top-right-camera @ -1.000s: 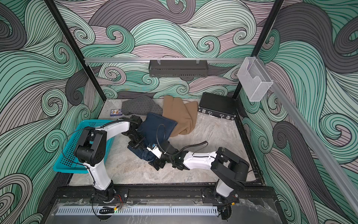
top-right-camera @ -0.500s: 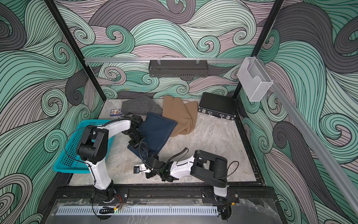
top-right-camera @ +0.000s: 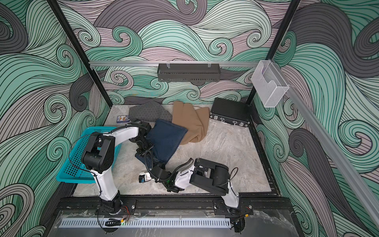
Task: Roll up the skirts
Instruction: Roll the skirt at the center of the board.
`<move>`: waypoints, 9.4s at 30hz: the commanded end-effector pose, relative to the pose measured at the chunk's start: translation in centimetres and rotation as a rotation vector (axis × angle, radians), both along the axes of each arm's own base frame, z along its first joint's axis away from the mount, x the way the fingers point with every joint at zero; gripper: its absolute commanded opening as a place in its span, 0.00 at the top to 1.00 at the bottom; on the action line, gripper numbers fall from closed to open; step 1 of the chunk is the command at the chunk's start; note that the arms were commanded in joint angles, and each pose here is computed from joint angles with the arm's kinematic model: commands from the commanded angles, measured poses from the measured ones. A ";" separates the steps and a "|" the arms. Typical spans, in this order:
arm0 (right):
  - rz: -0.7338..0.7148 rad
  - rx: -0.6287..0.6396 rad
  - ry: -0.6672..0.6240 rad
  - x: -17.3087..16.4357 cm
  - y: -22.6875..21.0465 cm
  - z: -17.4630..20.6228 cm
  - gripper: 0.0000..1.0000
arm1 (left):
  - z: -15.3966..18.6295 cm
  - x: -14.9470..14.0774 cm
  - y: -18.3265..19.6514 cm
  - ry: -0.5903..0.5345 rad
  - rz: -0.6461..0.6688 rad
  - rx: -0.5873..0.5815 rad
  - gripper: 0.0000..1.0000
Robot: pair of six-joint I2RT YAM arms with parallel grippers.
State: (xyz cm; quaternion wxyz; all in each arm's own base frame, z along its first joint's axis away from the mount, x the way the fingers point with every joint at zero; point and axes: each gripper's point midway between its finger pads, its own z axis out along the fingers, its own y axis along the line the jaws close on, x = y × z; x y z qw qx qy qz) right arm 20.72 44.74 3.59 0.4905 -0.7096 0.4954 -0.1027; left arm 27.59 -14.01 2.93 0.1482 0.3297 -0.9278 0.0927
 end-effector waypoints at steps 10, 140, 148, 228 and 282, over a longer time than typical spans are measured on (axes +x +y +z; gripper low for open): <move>-0.239 0.099 0.475 1.6 -3.0 -0.7 1.00 | 4.1 5.3 2.8 -0.199 0.011 0.075 0.39; -0.836 0.809 1.112 8.7 -16.4 4.9 0.32 | -2.3 3.7 4.3 -0.151 -0.124 0.249 1.00; -0.530 0.402 0.514 6.2 -11.1 8.0 0.29 | -0.6 2.9 4.4 -0.095 -0.157 0.234 1.00; -0.797 0.786 2.353 3.4 -4.3 -0.3 1.00 | -0.3 3.6 2.1 -0.508 0.128 0.004 0.42; -0.262 0.527 0.359 -0.6 4.9 2.7 0.10 | 2.8 -0.2 5.2 0.181 -0.532 0.381 1.00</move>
